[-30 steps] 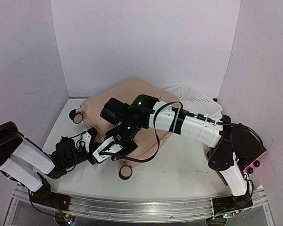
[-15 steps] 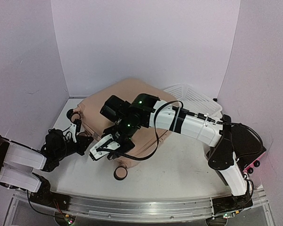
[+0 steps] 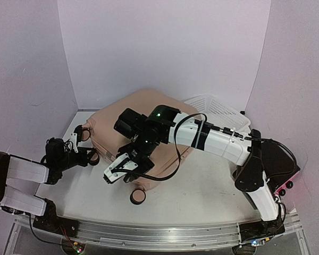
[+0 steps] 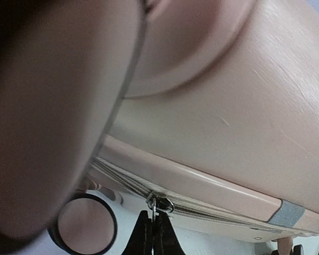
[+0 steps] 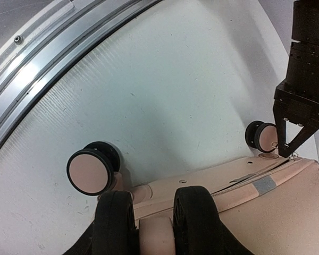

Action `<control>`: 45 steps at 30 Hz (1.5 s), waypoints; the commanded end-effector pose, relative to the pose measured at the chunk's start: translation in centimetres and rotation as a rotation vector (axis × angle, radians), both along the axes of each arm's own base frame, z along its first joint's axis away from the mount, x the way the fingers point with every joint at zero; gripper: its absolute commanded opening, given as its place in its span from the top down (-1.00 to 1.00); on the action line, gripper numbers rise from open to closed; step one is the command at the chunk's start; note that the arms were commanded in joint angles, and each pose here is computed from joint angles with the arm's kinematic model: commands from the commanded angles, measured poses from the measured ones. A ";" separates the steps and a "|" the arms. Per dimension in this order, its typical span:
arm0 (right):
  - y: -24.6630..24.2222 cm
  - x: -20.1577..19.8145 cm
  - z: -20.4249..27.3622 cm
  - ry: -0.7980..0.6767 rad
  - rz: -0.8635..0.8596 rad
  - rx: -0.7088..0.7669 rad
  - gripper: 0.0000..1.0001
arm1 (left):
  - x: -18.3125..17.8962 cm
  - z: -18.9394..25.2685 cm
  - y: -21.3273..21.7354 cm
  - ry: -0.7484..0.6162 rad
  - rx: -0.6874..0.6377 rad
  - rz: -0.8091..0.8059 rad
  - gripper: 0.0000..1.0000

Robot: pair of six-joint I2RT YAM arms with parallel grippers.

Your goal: Open, take out, and arrange the luggage

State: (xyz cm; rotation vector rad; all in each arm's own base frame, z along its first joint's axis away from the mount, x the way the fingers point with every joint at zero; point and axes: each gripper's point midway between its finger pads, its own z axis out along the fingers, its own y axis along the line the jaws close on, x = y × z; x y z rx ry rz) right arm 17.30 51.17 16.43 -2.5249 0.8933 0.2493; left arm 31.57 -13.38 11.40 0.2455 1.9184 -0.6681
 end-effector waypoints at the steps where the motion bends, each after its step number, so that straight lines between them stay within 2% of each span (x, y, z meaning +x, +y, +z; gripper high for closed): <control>1: -3.9 0.0 1.9 0.125 -0.096 -0.069 1.00 | 5.7 9.8 6.1 -0.294 -0.085 0.234 1.00; 4: -4.1 -0.1 2.0 0.125 -0.092 -0.071 1.00 | 7.2 8.3 8.0 -0.207 -0.149 0.265 1.00; 9: -4.8 -0.8 2.0 0.163 -0.068 -0.088 1.00 | 8.7 8.0 8.2 -0.163 -0.183 0.152 1.00; 15: -6.3 -2.6 2.6 0.254 -0.016 -0.106 1.00 | 10.8 7.7 10.7 -0.080 -0.251 0.082 1.00; 20: -6.9 -3.6 2.5 0.294 0.013 -0.125 1.00 | 13.3 5.7 12.0 0.059 -0.278 0.111 1.00; 25: -6.8 -4.2 2.9 0.332 0.030 -0.111 1.00 | 16.8 4.4 13.6 0.117 -0.315 0.189 0.98; 28: -6.7 -4.8 3.2 0.361 0.046 -0.102 1.00 | 18.9 4.3 13.9 0.106 -0.295 0.209 0.98; 32: -7.0 -5.2 3.3 0.383 0.054 -0.110 1.00 | 20.1 6.0 12.8 0.008 -0.174 0.224 1.00; 35: -7.5 -5.7 3.4 0.400 0.074 -0.116 1.00 | 19.8 7.3 11.7 -0.085 -0.042 0.211 1.00; 37: -8.0 -5.9 3.4 0.398 0.073 -0.136 1.00 | 18.6 7.4 11.4 -0.083 -0.041 0.187 1.00; 43: -10.6 -7.0 3.5 0.426 0.076 -0.187 1.00 | 12.7 3.0 11.7 0.169 -0.079 0.255 0.98; 45: -11.5 -7.4 3.7 0.443 0.067 -0.195 1.00 | 10.7 2.7 12.2 0.190 -0.046 0.286 0.95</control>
